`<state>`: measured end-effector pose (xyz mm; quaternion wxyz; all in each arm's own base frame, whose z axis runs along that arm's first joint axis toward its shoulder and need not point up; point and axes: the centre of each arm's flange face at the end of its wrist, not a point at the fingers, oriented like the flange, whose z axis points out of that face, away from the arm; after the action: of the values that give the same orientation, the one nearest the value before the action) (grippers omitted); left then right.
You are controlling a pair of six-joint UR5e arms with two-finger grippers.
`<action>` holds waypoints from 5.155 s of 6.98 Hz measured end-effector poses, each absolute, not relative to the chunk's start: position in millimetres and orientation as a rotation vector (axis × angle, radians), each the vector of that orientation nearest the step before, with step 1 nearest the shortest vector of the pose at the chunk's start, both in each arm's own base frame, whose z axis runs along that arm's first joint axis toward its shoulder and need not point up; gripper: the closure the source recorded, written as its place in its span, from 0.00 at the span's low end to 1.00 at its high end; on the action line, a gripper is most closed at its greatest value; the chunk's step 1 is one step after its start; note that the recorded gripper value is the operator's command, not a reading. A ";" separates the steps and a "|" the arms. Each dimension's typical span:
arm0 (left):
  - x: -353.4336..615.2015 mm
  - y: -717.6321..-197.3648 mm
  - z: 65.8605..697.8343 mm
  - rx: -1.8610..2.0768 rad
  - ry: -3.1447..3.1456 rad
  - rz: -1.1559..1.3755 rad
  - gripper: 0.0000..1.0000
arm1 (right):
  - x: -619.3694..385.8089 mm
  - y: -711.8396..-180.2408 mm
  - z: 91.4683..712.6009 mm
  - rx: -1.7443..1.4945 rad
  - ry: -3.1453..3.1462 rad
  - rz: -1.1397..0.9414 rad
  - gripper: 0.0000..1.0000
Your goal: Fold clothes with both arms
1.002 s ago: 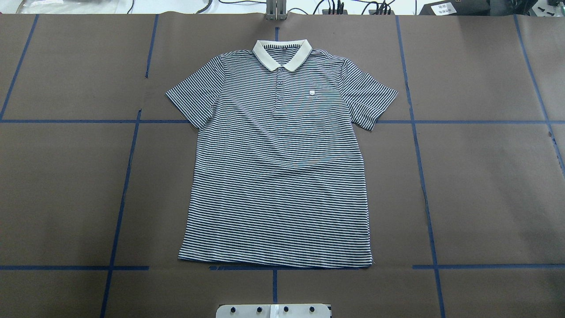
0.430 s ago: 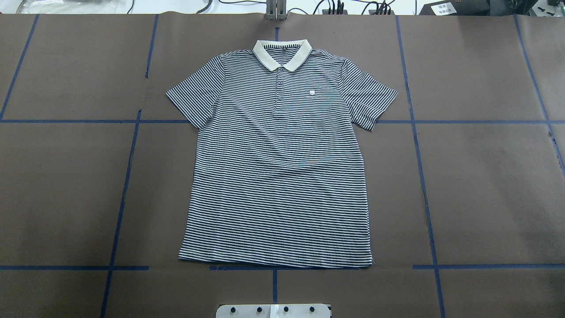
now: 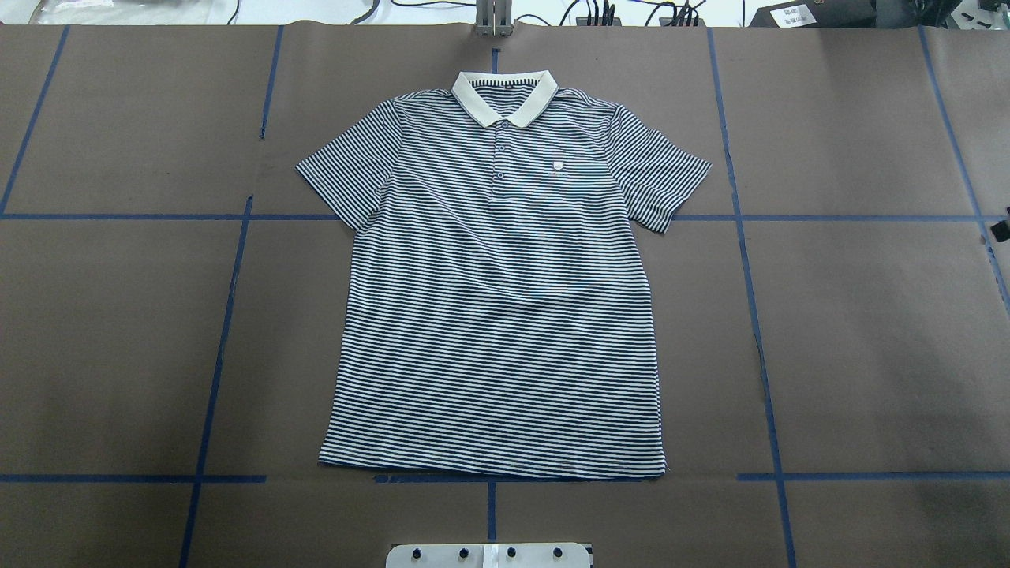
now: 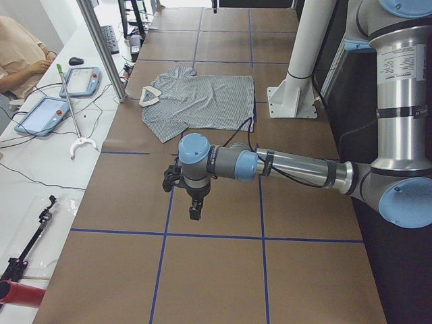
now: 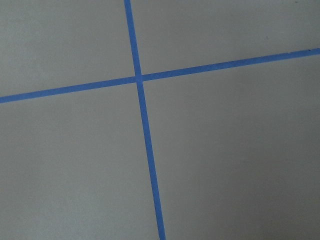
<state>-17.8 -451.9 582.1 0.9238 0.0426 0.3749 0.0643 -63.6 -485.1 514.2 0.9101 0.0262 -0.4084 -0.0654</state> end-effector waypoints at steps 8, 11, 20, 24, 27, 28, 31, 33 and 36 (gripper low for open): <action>-8.0 -440.8 554.2 0.210 0.959 0.208 0.00 | -372.9 -639.1 441.1 0.135 -0.863 0.356 0.30; -7.9 -439.1 553.5 0.219 0.963 0.213 0.00 | -401.2 -648.4 445.1 0.174 -0.825 0.389 0.59; -7.5 -439.5 545.0 0.254 0.965 0.232 0.00 | -458.9 -634.8 364.3 0.181 -0.917 0.458 1.00; -7.6 -439.4 544.7 0.256 0.964 0.233 0.00 | -529.2 -680.2 288.9 0.220 -0.893 0.583 0.92; -5.9 -442.7 530.6 0.331 0.972 0.231 0.00 | -540.1 -690.9 283.2 0.305 -0.844 0.624 0.00; -2.1 -446.9 519.1 0.370 0.989 0.208 0.02 | -540.0 -690.1 275.2 0.332 -0.848 0.628 0.00; 93.9 -518.0 443.7 0.371 1.094 0.136 0.01 | -519.7 -659.4 277.9 0.356 -0.900 0.565 0.00; 220.8 -554.5 379.0 0.292 1.116 0.035 0.01 | -490.6 -621.1 284.0 0.308 -0.947 0.505 0.00; 368.8 -577.6 350.6 0.321 1.003 -0.132 0.17 | -409.4 -556.5 285.2 0.202 -0.965 0.470 0.00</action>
<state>368.8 -577.6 350.6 0.8625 0.1529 0.4783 -0.0630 -409.4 -556.5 285.2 0.8546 0.0959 -0.4587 0.2237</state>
